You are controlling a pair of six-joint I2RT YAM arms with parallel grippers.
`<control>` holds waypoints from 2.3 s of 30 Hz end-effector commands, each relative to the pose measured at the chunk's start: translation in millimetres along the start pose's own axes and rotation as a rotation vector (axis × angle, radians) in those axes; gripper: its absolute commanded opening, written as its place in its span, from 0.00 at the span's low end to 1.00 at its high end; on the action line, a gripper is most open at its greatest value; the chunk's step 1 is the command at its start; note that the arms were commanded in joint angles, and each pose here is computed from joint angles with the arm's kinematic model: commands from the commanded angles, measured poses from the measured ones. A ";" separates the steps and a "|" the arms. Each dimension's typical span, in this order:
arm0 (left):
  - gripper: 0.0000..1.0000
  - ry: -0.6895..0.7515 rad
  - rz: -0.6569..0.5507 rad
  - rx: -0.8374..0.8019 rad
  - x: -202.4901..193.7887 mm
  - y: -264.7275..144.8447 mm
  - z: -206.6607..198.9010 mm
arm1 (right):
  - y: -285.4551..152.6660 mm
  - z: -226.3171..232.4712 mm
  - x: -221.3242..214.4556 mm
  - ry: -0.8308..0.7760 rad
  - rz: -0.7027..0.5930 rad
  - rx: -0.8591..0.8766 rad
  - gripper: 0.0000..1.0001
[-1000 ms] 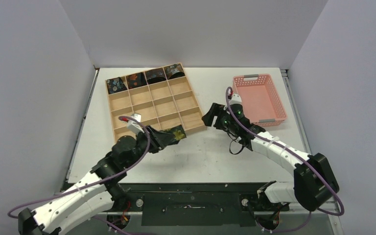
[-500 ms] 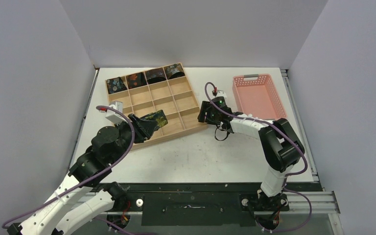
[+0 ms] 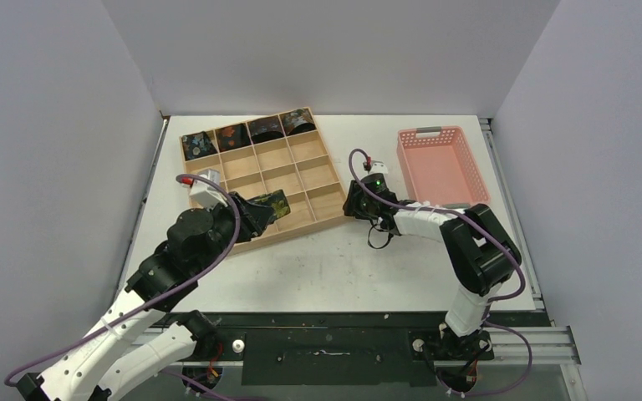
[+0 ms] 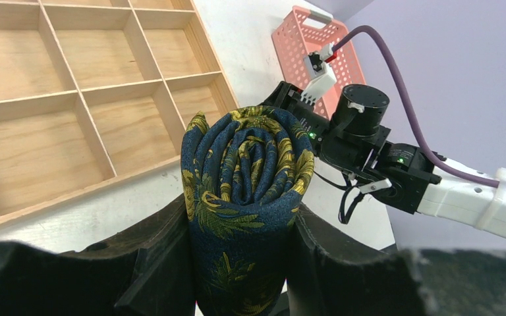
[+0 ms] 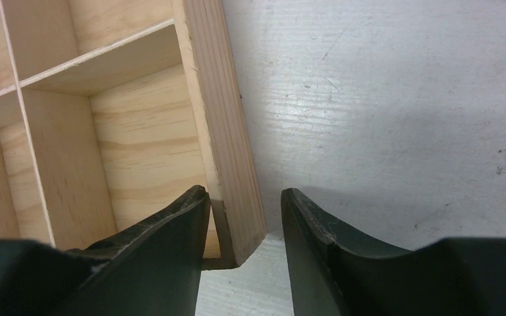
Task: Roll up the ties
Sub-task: Move the storage box to the center of the board, then place the tie in the storage box.
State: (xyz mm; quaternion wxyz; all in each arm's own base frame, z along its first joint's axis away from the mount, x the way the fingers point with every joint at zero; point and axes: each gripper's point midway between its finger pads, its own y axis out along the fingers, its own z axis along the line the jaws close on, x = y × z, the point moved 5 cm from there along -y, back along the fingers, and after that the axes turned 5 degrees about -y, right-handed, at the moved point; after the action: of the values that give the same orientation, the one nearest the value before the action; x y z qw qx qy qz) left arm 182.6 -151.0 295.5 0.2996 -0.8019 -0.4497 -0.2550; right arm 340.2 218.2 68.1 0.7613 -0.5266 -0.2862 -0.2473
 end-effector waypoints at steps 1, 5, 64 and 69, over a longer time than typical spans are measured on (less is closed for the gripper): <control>0.00 -0.011 -0.006 -0.085 7.7 6.3 -19.2 | -15.8 -10.3 -38.2 -0.049 0.087 -0.045 0.38; 0.00 -0.016 0.036 -0.097 1.0 16.7 -21.9 | -26.4 -16.0 -56.0 -0.056 0.106 -0.056 0.33; 0.00 -0.233 0.620 -0.422 -45.2 286.1 -40.0 | -175.6 -30.2 -63.9 -0.026 -0.178 0.015 0.68; 0.00 -0.219 0.634 -0.252 -58.4 310.3 -4.3 | -175.1 -31.3 -64.1 -0.031 -0.180 0.011 0.68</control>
State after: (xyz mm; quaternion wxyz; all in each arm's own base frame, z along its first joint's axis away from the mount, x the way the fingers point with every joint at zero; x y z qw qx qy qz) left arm 401.2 -320.7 170.7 0.2004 -0.9645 -0.1489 -0.0861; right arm 177.0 139.2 129.3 0.7428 -0.4972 -0.3386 -0.2940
